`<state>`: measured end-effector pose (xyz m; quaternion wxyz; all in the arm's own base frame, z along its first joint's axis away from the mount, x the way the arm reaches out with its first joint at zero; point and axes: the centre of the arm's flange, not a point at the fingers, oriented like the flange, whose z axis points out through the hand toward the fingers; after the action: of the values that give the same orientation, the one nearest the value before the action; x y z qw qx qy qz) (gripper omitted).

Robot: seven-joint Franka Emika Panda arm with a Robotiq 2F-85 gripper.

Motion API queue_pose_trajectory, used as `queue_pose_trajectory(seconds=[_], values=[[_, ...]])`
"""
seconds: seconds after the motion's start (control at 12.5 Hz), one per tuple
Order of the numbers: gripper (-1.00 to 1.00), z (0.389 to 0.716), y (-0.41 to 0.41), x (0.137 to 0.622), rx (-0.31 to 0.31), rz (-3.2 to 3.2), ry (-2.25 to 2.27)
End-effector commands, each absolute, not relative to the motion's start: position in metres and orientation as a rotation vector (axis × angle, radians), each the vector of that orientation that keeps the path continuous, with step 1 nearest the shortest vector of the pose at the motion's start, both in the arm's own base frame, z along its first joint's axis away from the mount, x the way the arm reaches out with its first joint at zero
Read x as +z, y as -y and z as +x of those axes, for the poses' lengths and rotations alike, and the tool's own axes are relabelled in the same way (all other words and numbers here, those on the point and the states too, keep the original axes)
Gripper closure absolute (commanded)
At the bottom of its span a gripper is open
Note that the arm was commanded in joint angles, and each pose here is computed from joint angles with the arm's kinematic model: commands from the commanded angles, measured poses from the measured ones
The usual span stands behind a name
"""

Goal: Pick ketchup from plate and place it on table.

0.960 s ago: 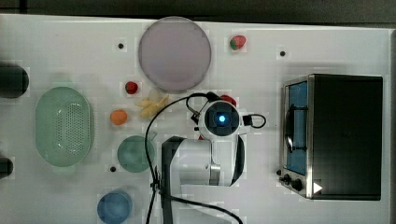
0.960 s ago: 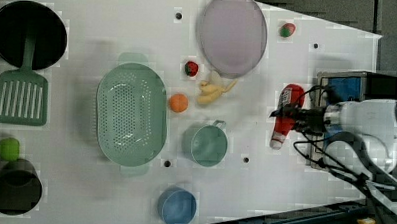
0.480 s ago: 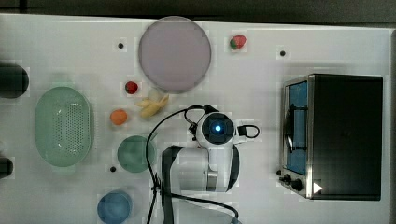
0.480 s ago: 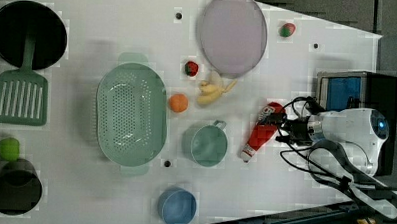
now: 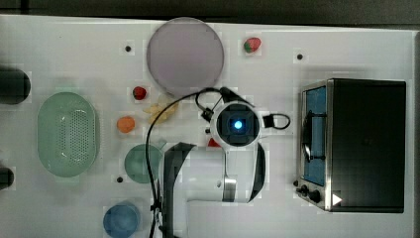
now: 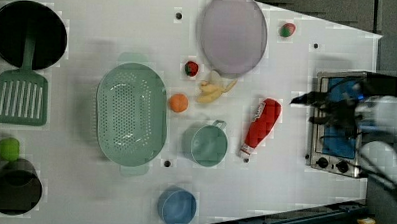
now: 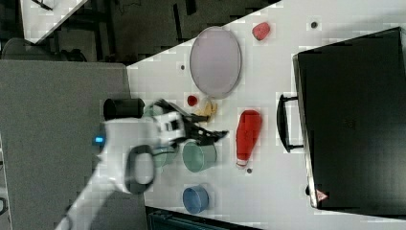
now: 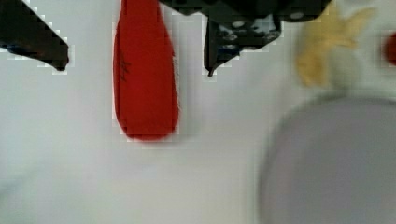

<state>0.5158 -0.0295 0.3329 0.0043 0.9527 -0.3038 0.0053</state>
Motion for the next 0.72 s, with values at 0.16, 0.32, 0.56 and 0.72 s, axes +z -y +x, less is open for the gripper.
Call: queue_pose_trajectory(seconds=[0.16, 0.32, 0.56, 0.72], values=[[-1.0, 0.544, 0.031, 0.463, 0.144, 2.934, 1.176], [-1.0, 0.552, 0.031, 0.518, 0.139, 2.933, 1.175], [-1.0, 0.545, 0.033, 0.57, 0.016, 2.908, 1.174], [-1.0, 0.538, 0.032, 0.586, -0.054, 2.893, 1.168]])
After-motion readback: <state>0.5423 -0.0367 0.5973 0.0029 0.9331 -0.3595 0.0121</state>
